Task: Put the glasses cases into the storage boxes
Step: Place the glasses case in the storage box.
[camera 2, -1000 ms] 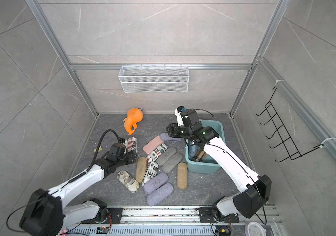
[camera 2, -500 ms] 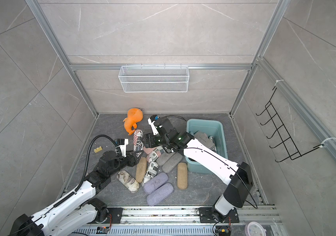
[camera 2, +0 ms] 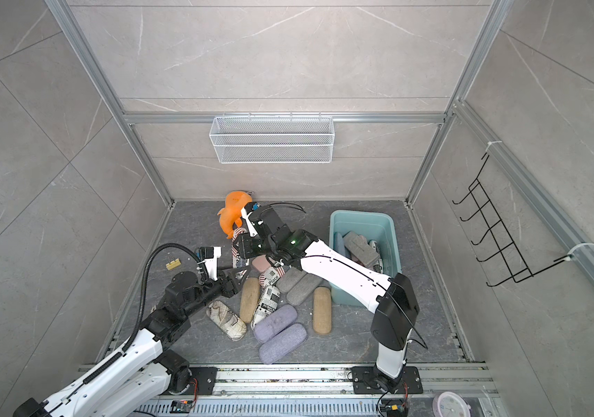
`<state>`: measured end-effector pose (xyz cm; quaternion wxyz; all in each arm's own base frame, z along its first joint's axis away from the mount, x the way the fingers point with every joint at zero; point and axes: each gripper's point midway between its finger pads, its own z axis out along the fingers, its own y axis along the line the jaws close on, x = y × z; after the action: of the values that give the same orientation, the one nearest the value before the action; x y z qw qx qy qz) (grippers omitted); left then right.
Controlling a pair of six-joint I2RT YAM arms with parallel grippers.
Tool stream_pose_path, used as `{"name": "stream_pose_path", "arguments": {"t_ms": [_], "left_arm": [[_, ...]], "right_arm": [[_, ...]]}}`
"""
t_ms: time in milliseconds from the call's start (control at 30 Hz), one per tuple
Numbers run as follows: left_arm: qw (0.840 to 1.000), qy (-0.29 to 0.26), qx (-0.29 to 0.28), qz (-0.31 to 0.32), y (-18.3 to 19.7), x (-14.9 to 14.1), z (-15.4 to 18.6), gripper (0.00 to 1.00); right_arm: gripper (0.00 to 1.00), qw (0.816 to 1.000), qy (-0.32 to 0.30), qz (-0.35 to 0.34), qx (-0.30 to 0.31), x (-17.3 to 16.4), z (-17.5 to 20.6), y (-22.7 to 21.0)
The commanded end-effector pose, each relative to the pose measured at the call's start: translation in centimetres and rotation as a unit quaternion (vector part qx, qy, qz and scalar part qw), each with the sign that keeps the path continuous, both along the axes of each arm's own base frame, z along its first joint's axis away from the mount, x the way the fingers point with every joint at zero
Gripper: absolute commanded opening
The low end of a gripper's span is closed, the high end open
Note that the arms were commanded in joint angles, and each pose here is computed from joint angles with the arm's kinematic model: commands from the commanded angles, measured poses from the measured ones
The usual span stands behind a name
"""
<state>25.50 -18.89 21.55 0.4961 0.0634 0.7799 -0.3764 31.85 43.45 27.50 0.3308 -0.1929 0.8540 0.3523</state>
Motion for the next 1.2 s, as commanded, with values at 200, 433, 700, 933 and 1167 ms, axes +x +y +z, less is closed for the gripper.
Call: {"name": "stream_pose_path", "arguments": {"t_ms": [200,433,700,933,1167], "left_arm": [[0.997,-0.012,-0.023,0.074,2.9,-0.2,1.5,0.97],[0.961,0.085,-0.022,0.263,10.1,-1.2,-3.0,0.97],[0.914,0.172,-0.004,0.367,14.1,-3.3,-7.2,0.96],[0.920,0.158,0.019,0.357,13.3,-1.9,-6.5,0.96],[0.925,0.175,0.070,0.330,11.7,-0.3,-6.2,0.98]], "right_arm": [[0.33,0.999,-0.036,-0.006,0.013,0.6,3.2,0.3],[0.33,0.995,-0.084,-0.040,-0.038,2.2,5.6,-3.3],[0.33,0.976,-0.102,-0.159,-0.110,4.7,6.7,-15.7],[0.33,0.926,-0.087,-0.304,-0.204,5.4,5.0,-30.2],[0.33,0.888,-0.050,-0.336,-0.310,5.6,0.2,-35.4]]}}
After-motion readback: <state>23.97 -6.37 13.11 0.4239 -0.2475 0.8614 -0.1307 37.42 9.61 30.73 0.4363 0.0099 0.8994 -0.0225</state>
